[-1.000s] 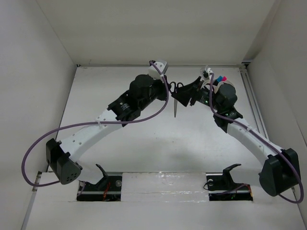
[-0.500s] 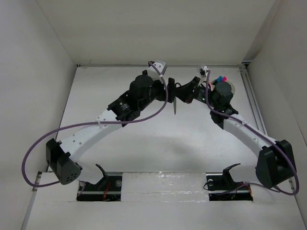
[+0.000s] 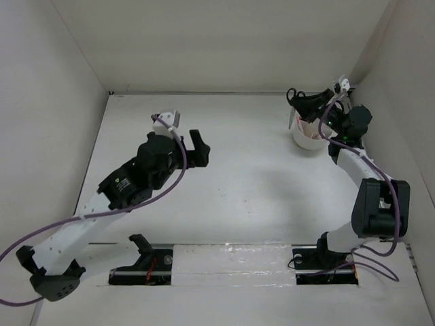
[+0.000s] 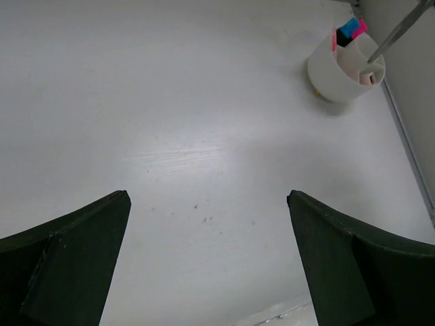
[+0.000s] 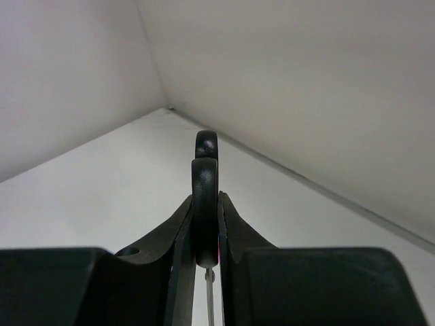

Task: Sort the stationery into containers
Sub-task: Place the scissors in the storage box.

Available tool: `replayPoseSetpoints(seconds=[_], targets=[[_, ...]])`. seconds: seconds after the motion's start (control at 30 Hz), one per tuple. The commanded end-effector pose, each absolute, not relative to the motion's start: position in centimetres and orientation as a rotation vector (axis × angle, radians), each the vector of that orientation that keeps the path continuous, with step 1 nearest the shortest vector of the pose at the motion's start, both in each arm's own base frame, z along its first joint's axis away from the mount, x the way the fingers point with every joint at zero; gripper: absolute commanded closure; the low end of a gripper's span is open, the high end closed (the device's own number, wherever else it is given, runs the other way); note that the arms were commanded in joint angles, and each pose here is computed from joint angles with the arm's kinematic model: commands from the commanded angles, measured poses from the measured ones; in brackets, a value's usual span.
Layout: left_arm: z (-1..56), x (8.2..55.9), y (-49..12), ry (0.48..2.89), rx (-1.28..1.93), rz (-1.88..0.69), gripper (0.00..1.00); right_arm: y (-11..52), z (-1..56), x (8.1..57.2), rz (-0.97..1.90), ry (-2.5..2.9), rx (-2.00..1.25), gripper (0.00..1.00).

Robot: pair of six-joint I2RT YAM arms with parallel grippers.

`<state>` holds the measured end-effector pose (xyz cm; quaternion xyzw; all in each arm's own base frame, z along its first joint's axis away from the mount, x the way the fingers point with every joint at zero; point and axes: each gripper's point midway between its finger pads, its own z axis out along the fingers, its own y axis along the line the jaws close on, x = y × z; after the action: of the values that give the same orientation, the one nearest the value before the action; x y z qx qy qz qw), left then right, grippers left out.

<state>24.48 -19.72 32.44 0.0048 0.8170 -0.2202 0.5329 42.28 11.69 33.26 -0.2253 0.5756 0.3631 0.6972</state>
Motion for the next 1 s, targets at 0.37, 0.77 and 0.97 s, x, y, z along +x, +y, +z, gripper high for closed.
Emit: replayPoseSetpoints(seconds=[0.37,0.77,0.97], targets=[[25.3,20.3,-17.5,2.030,0.168,-0.531,0.00,-2.2,36.2,47.3,0.577,0.995,-0.290,1.00],[26.0,19.7,-17.9,2.001,0.206,-0.586,0.00,-4.6,33.2,50.2,0.610,1.041,-0.306,1.00],[25.9,19.7,-18.4,2.005,0.219,-0.602,0.00,-5.3,31.9,51.2,0.614,1.060,-0.309,1.00]])
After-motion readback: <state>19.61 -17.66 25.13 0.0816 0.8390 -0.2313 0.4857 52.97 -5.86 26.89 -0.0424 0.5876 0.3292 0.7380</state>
